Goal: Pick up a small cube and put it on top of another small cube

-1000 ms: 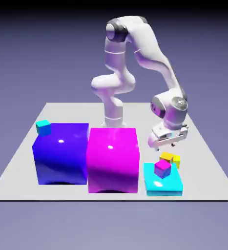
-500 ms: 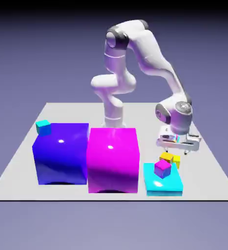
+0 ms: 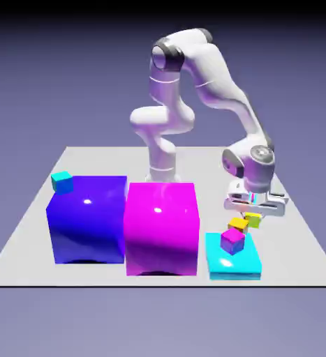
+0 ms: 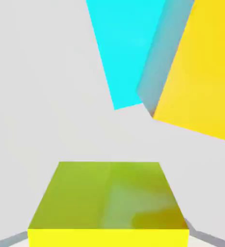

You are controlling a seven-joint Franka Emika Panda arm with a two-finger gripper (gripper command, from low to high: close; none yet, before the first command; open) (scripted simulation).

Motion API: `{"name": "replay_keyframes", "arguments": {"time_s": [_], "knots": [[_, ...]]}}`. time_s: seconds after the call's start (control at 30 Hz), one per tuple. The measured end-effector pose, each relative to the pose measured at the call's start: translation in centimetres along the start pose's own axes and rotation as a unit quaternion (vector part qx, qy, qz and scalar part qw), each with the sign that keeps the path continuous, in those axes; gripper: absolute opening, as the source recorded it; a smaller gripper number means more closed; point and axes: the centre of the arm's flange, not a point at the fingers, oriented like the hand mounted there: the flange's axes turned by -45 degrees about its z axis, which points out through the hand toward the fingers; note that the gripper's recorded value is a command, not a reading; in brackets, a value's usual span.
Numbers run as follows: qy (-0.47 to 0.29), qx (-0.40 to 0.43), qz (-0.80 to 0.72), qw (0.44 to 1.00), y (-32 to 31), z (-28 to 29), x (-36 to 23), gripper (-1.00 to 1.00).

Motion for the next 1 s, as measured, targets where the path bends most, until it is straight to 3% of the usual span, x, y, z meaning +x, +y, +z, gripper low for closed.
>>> {"name": "replay_keyframes", "arguments": {"time_s": [0.37,0.53,0.7,0.77,0.9,0.93,1.0], "knots": [[-0.069,-0.109,-0.052,0.990,5.2,-6.5,3.6,-1.00],[-0.024,-0.008,0.108,0.994,7.3,-10.8,8.0,-1.00],[0.019,0.101,0.264,0.959,10.7,-16.1,11.9,-1.00],[0.020,0.102,0.264,0.959,10.6,-16.2,11.9,-1.00],[0.020,0.102,0.265,0.959,9.7,-9.5,13.0,-1.00],[0.020,0.102,0.265,0.959,9.6,-9.4,13.0,1.00],[0.020,0.101,0.265,0.959,9.7,-9.4,13.0,1.00]]}}
